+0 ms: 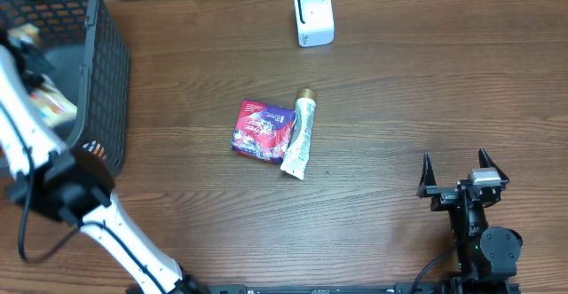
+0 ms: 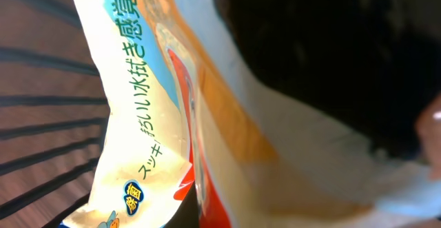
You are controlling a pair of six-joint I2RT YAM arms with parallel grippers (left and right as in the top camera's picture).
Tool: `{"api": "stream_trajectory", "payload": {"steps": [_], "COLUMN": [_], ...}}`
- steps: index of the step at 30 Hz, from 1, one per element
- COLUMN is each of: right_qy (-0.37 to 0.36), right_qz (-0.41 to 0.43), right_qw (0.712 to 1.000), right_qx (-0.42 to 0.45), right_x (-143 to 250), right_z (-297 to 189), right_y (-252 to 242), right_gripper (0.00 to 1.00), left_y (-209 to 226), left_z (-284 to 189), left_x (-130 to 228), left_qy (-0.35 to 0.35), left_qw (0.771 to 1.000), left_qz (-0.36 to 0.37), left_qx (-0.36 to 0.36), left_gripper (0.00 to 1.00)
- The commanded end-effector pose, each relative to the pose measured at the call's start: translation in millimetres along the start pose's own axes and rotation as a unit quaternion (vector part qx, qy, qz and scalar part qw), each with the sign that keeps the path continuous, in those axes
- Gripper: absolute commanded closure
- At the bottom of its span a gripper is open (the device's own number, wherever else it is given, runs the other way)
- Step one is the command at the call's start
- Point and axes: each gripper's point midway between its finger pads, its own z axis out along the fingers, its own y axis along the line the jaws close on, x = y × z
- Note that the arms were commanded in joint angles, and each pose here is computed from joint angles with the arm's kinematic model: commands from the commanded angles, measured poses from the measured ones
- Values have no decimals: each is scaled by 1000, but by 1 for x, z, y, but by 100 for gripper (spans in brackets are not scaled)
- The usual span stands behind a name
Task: Scan the item barcode
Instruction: 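Lift the yellow pack out and place it right of the tube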
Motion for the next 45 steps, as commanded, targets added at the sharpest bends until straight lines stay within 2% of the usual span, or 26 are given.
{"api": "stream_trajectory", "payload": {"steps": [1,6,10,13,14,18,22,23,26,28,33,36,39,42,45], "right_qy": [-2,-2,-2,-2,-2,-2,-2,-2,-2,-2,-2,-2,-2,-2,-2], "right_qz": [1,1,1,1,1,1,1,1,1,1,1,1,1,1,1], "right_qw": [1000,1000,1000,1000,1000,1000,1000,1000,1000,1000,1000,1000,1000,1000,1000], "right_qx": [-1,-1,-1,-1,-1,-1,-1,-1,-1,-1,-1,-1,-1,-1,-1], "right_x": [2,2,2,2,2,2,2,2,2,2,2,2,2,2,2], "right_z": [0,0,0,0,0,0,0,0,0,0,0,0,0,0,0], "right_y": [1,1,1,1,1,1,1,1,1,1,1,1,1,1,1], "right_gripper": [0,0,0,0,0,0,0,0,0,0,0,0,0,0,0], "left_y": [-18,-53,-108,-160,-185,-242,-304,-322,-347,-366,-394,-399,-398,-394,-392], "left_z": [-105,-187,-228,-241,-243,-243,-232,-219,-189,-165,-129,-114,-99,-85,-79], "left_x": [-11,13,53,99,124,189,279,312,363,409,504,539,538,515,501], "left_qy": [-98,-134,-106,-52,-24,40,121,147,172,200,242,243,215,160,142], "left_qw": [991,967,938,917,908,881,842,840,847,851,835,825,840,877,894], "left_qz": [-18,12,70,134,168,252,346,365,394,403,434,460,461,431,408], "left_qx": [92,214,323,372,382,398,396,373,314,272,236,221,187,137,118], "left_gripper": [96,96,96,96,96,96,96,96,96,96,96,96,96,96,96]}}
